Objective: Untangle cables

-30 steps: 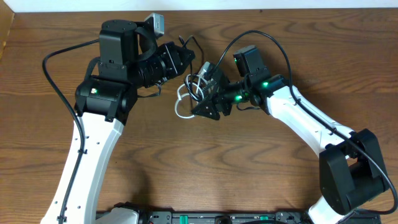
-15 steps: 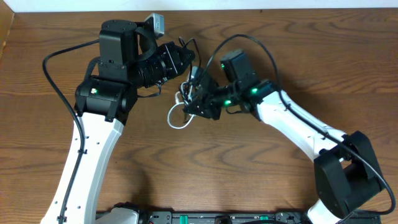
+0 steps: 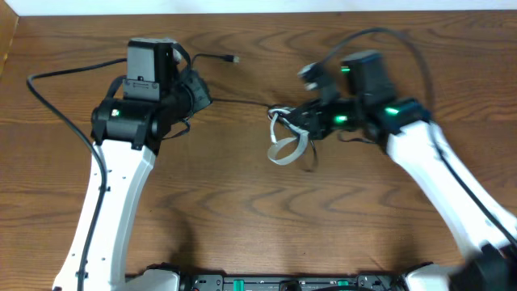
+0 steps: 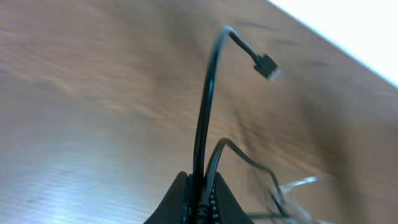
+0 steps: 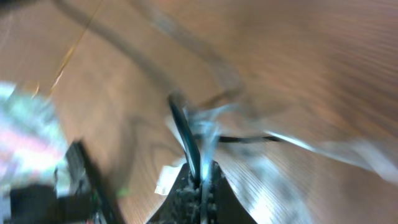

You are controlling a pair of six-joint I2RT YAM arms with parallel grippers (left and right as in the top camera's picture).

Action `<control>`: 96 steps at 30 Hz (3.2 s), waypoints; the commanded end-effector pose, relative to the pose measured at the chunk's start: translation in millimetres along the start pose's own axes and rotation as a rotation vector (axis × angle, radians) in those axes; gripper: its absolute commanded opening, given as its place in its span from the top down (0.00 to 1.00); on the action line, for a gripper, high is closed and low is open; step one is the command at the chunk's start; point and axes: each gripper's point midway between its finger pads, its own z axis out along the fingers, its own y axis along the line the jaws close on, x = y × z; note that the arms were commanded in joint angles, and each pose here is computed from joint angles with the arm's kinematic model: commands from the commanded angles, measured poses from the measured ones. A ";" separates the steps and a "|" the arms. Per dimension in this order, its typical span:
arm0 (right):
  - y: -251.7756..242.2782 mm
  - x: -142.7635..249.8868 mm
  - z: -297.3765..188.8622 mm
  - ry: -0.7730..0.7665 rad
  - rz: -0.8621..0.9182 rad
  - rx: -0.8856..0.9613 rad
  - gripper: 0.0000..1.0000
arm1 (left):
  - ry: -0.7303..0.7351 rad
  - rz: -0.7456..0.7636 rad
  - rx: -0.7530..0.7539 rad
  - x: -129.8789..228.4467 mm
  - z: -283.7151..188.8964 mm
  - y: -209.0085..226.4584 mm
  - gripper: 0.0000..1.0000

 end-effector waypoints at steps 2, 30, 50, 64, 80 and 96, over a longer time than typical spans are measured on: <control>-43.8 -12.2 -39.6 -0.128 0.201 0.302 0.99 | -0.088 0.025 -0.295 -20.0 8.5 54.8 0.92; -87.4 -6.3 -73.9 -0.160 0.329 0.428 0.99 | 0.333 0.389 0.733 66.9 -2.9 -115.4 0.92; -120.6 11.7 -98.1 -0.130 0.406 0.520 0.85 | 0.268 0.606 0.351 86.7 38.0 -88.0 0.37; -120.5 13.2 -98.0 -0.124 0.406 0.520 0.81 | 0.608 0.909 0.412 210.6 71.7 -102.9 0.39; -120.3 18.0 -97.9 -0.102 0.402 0.524 0.80 | 0.781 0.540 0.200 259.4 147.8 -90.6 0.54; -121.4 18.7 -98.5 -0.101 0.402 0.532 0.77 | 0.826 0.496 0.152 287.6 163.4 -90.7 0.57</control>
